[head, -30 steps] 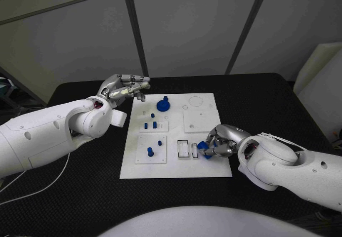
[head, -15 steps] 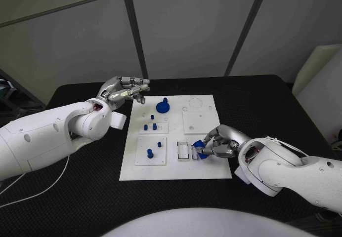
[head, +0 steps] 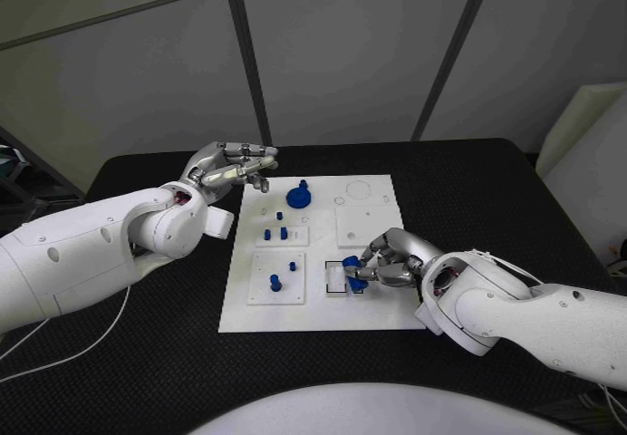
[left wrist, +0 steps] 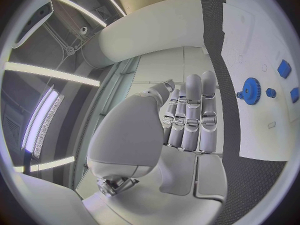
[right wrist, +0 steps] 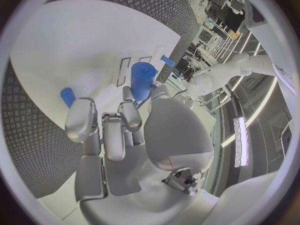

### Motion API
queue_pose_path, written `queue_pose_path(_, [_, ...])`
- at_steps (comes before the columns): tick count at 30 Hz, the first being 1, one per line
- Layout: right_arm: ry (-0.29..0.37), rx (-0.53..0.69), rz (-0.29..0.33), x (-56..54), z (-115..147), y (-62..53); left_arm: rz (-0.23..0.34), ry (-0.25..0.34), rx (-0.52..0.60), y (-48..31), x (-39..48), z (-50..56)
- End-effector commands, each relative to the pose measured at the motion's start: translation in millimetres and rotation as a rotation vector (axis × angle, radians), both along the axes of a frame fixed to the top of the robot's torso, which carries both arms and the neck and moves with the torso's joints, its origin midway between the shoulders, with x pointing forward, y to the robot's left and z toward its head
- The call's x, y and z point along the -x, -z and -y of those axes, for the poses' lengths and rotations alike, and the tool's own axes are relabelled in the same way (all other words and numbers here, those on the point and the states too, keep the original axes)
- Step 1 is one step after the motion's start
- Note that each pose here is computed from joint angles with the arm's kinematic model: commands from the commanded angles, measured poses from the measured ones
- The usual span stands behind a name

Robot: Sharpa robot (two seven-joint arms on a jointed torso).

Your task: Assemble the parts on the task board

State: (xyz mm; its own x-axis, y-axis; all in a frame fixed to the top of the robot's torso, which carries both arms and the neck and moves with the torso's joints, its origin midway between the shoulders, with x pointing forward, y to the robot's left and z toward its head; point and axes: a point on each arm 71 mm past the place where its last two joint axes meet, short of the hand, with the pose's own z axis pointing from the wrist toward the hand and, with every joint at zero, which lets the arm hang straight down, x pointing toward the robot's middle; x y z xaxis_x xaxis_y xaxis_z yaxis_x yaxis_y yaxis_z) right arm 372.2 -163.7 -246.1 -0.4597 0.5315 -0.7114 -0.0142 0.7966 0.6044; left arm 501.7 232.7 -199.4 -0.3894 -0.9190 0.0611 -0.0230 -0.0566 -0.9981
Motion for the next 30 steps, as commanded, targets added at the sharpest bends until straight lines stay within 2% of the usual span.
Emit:
queue_pose_path(1, [-0.030, 0.031, -0.016, -2.4, -5.0, 2.8, 0.002, 0.014, 0.009, -1.1, 0.0, 2.1])
queue_pose_path(13, [-0.050, 0.052, -0.031, -6.8, -16.3, 7.6, 0.003, 0.013, 0.009, -1.1, 0.0, 1.9])
queue_pose_path(30, [-0.061, 0.055, 0.002, -8.0, -20.2, 5.7, 0.002, 0.012, 0.008, -1.0, 0.0, 1.1])
